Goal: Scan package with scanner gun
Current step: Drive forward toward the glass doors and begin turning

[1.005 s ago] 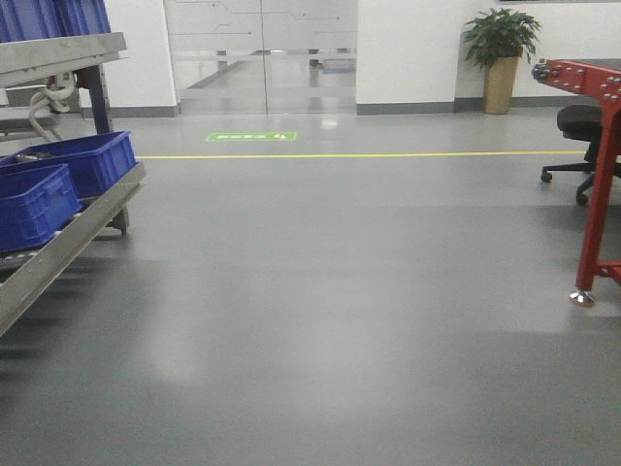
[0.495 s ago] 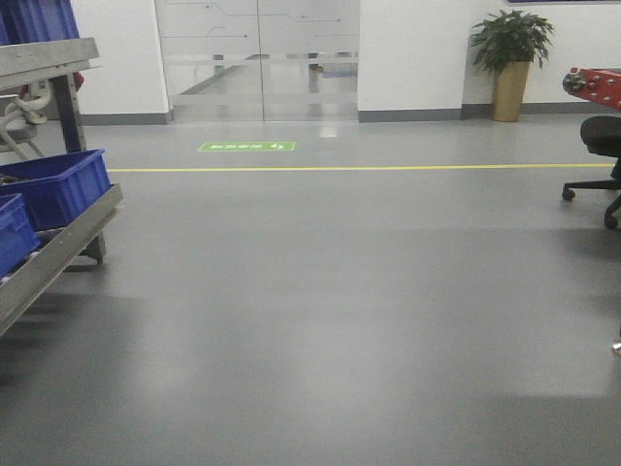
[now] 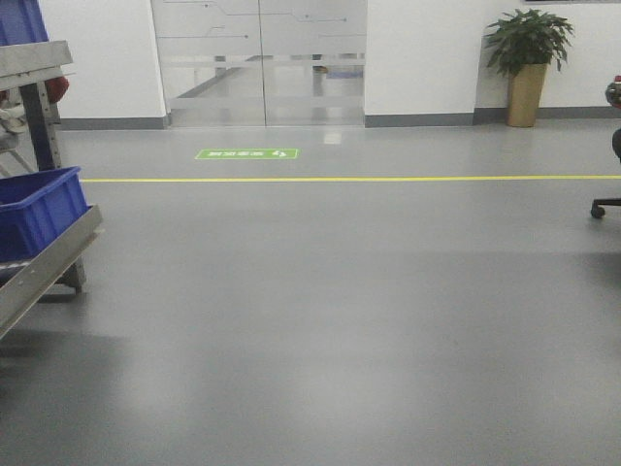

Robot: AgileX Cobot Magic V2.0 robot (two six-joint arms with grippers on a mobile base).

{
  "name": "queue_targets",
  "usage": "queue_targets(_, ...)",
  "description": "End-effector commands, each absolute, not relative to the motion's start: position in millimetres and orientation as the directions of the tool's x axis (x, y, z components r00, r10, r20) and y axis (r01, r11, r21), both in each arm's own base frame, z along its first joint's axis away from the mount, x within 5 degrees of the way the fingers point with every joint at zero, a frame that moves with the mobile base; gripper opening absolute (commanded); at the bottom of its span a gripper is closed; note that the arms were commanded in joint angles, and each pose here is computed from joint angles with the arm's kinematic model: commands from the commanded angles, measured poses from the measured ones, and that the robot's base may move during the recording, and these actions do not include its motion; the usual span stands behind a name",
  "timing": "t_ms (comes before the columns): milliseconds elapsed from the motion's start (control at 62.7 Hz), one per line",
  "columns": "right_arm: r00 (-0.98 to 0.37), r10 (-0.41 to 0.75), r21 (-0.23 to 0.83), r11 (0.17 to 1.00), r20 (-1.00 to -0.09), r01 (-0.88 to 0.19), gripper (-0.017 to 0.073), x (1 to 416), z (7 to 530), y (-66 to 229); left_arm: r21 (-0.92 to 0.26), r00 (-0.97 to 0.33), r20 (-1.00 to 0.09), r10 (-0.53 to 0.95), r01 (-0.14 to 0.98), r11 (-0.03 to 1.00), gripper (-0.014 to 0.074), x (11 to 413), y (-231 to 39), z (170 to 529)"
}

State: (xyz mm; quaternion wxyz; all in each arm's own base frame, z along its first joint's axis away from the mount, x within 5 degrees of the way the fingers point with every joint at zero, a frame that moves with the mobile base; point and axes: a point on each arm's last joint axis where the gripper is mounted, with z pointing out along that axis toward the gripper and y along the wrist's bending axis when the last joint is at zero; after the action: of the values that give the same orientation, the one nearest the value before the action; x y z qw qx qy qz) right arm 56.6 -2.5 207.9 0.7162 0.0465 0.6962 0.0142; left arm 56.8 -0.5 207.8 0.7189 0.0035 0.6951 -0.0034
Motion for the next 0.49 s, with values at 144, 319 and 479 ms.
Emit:
queue_targets(144, 0.056, 0.088, 0.091, 0.994, -0.995, 0.056, -0.0165, 56.3, 209.9, -3.3, 0.000, 0.052, -0.999, 0.000, -0.006, 1.000, -0.0111, 56.4, 0.4, 210.0)
queue_targets(319, 0.056, 0.088, 0.091, 0.994, -0.995, 0.056, -0.0165, 56.3, 209.9, -3.3, 0.000, 0.052, -0.999, 0.000, -0.006, 1.000, -0.0111, 56.4, 0.4, 210.0)
queue_targets(479, 0.056, 0.088, 0.091, 0.994, -0.995, 0.056, -0.0165, 56.3, 209.9, -3.3, 0.000, 0.052, -0.999, 0.000, -0.006, 1.000, -0.0111, 56.4, 0.4, 210.0)
